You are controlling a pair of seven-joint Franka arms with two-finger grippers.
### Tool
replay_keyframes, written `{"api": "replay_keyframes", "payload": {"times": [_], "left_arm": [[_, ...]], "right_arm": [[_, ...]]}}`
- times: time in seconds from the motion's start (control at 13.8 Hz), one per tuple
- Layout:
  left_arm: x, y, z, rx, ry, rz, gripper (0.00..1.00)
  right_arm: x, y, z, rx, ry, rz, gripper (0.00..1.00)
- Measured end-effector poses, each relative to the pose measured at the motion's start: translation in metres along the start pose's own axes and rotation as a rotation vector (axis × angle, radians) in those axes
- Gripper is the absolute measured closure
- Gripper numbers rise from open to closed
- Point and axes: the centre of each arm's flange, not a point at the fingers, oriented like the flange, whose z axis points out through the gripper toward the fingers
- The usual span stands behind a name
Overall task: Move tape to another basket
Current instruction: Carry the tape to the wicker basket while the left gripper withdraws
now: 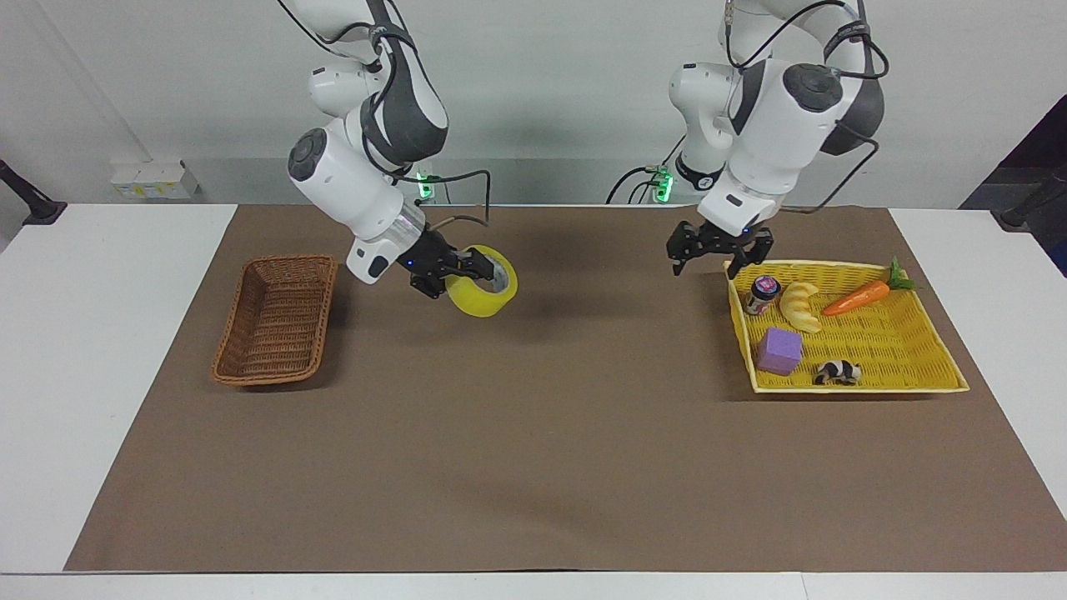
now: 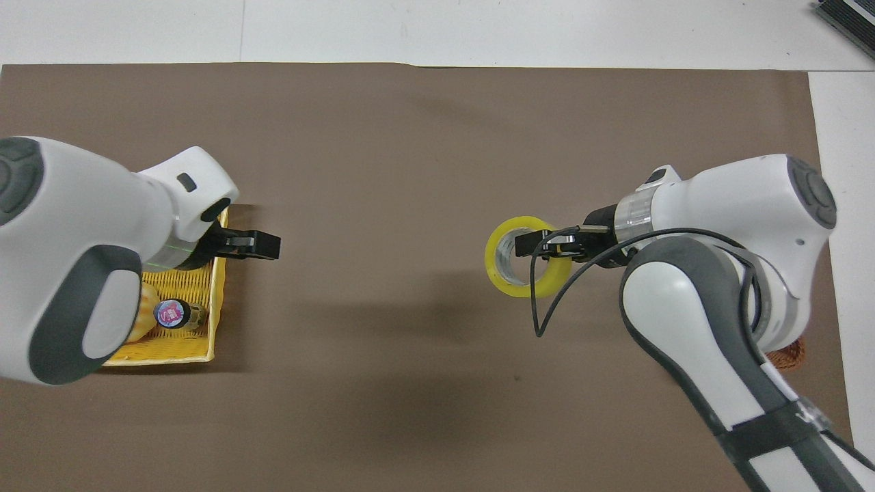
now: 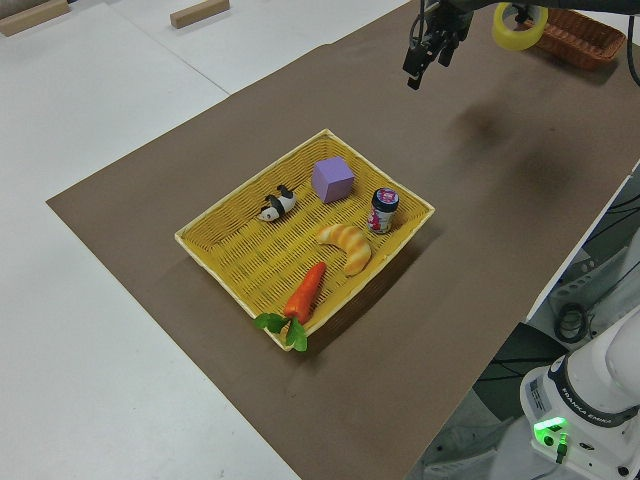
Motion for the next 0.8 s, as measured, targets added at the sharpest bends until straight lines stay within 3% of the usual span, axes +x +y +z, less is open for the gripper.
{"api": "replay_keyframes", "payload": {"times": [0.36, 0.58, 0.8], "left_arm": [[-0.002, -0.087, -0.075, 0.05, 0.072, 0.106, 0.0], [-0.008, -0.091, -0.135, 0.075, 0.068, 0.117, 0.0], [-0.015, -0.088, -0.162, 0.069, 0.02, 0.116, 0.0]], "right_arm": [[0.008, 0.016, -0.039, -0.171, -0.007, 0.01, 1.0], [0.008, 0.044, -0.057, -0.283, -0.04, 0.025, 1.0], [0.012, 0.078, -0.079, -0.352, -0.021, 0.059, 1.0]]}}
